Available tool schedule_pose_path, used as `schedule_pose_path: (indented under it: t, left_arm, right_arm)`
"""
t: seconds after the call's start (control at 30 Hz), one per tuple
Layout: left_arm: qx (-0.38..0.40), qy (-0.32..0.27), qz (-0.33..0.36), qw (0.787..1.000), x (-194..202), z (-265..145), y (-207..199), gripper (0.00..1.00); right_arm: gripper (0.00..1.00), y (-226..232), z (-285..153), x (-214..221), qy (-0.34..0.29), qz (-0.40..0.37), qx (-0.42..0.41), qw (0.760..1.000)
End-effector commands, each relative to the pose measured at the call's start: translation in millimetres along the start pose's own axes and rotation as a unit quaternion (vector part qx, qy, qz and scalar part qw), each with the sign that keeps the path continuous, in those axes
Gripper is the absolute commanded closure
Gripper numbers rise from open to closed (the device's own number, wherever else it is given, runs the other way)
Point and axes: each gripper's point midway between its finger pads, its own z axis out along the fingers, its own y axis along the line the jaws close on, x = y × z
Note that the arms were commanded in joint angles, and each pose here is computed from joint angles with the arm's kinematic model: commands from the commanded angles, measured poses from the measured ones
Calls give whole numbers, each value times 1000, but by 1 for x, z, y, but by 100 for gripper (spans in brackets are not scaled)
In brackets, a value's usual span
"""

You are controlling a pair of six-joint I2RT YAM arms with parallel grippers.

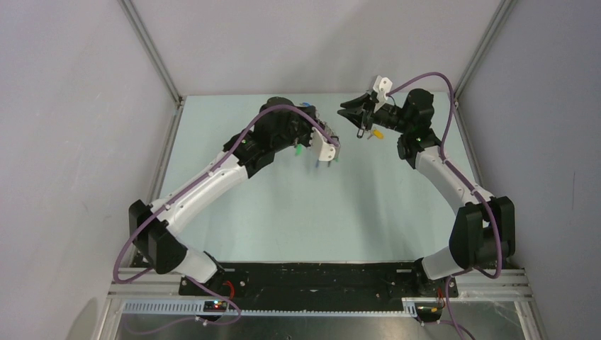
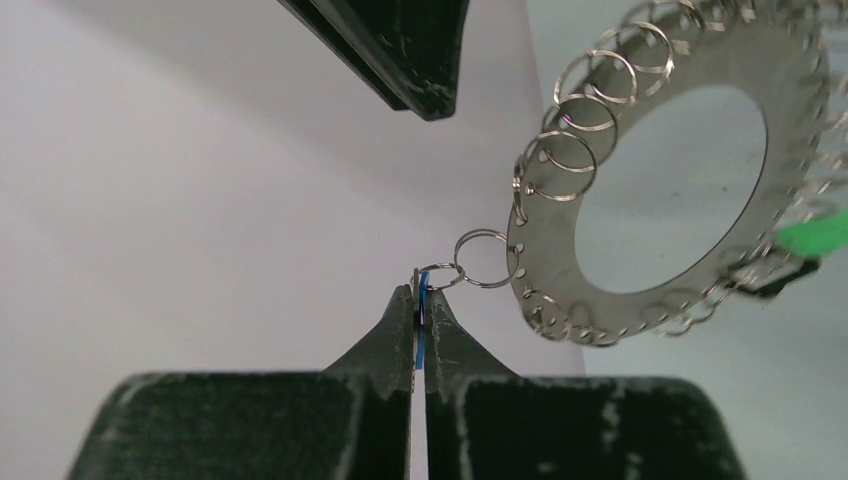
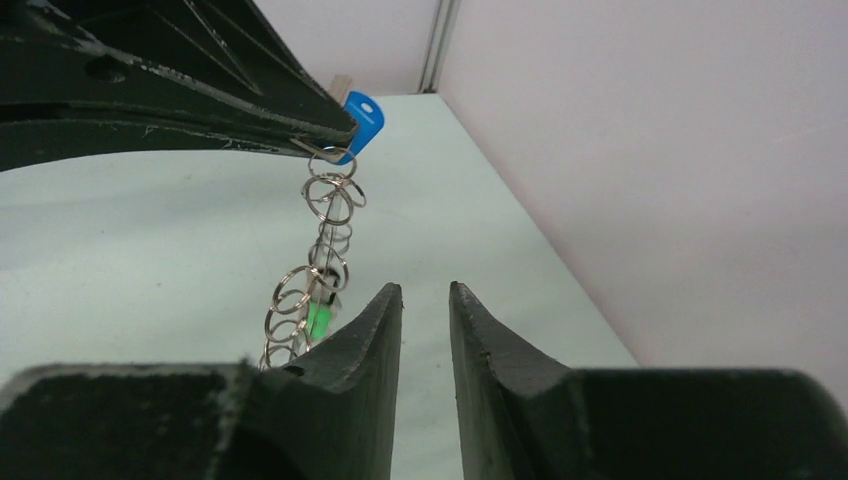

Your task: Remove the keys from the keyring

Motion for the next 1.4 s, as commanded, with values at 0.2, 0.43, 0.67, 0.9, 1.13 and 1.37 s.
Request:
schedule_pose_path:
  t: [0.2, 0.43, 0.67, 0.9, 1.13, 1.37]
  left_arm:
    - [-73, -13, 22, 997, -6, 0, 57, 100]
    - [-82, -39, 0, 996, -11, -5, 65, 100]
    - [-75, -72, -7, 995, -21, -13, 57, 100]
    - [-66, -115, -14, 991, -34, -26, 46, 100]
    - [-62, -168, -12, 984, -54, -38, 40, 100]
    - [-60, -187, -1, 981, -62, -39, 38, 100]
  right_arm:
    - [100, 27, 26, 29, 39, 36, -10, 999]
    - [100, 67, 20, 0, 5, 71, -94, 993]
    - [99, 31, -11, -14, -3, 45, -45, 998]
    - [71, 18, -31, -28, -21, -21, -52, 998]
    - [67, 26, -24, -34, -57, -15, -100, 993]
    - [66, 56, -21, -29, -58, -12, -177, 982]
